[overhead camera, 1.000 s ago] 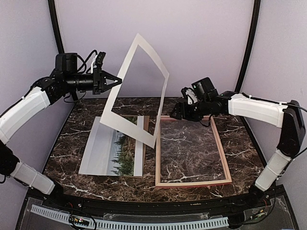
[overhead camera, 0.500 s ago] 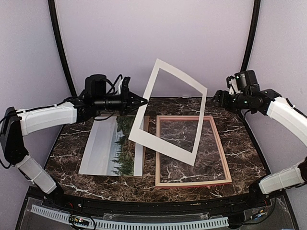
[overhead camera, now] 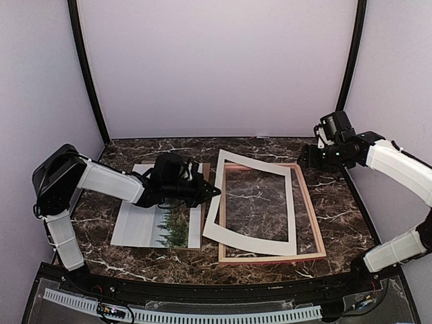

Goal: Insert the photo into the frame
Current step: Place the mat board on the glass panel.

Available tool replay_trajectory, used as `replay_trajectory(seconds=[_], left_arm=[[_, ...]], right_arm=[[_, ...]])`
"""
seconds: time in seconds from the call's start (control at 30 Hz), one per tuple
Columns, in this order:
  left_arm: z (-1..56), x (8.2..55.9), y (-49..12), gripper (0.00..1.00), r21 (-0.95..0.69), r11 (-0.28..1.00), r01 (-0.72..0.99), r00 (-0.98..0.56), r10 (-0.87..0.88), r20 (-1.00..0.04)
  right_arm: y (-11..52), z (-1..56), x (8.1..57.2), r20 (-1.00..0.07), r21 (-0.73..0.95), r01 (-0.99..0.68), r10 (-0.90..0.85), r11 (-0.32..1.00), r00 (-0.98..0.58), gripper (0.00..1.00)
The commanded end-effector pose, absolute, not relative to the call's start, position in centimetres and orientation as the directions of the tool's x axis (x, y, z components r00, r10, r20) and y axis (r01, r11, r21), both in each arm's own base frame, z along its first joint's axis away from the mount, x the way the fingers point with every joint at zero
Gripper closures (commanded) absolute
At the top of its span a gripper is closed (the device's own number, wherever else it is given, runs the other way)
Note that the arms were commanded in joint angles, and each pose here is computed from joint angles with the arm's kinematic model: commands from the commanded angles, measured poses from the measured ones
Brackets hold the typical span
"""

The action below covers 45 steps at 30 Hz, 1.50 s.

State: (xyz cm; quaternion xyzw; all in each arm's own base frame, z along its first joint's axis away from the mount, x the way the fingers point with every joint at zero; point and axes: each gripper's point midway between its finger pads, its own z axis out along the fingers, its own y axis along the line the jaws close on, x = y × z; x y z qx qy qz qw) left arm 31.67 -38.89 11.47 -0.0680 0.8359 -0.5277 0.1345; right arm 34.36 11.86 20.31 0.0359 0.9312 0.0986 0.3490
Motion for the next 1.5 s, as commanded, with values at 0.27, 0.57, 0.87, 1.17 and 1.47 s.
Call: replay_trajectory(seconds=[0.27,0.57,0.87,1.17,1.47], left_arm=[[10.1,30.4,-42.5,1.00,-0.898,0.440,0.027,-0.925,-0.330,-0.189],[9.0,29.3,-44.5,0.96,-0.883,0.470,0.024,-0.924,-0.326,-0.199],[8.3,28.8,-45.0,0.86,-0.864,0.501,0.035,-0.927,-0.307,-0.216],[7.9,28.6,-45.0,0.62,-0.832,0.551,0.063,-0.934,-0.260,-0.244],[7.3,28.1,-44.6,0.40,-0.799,0.598,0.068,-0.942,-0.225,-0.249]], right_arm=[[10.3,14.8,33.9,-0.561,0.145,0.009,0.090,0.989,-0.823,0.23],[8.3,9.0,32.5,-0.448,0.169,0.046,0.118,0.984,-0.886,0.25],[8.9,6.5,31.0,-0.388,0.249,0.046,0.143,0.967,-0.910,0.27],[9.5,5.4,30.4,-0.368,0.285,0.039,0.147,0.958,-0.918,0.28],[9.4,6.0,30.4,-0.389,0.285,0.022,0.137,0.958,-0.911,0.26]])
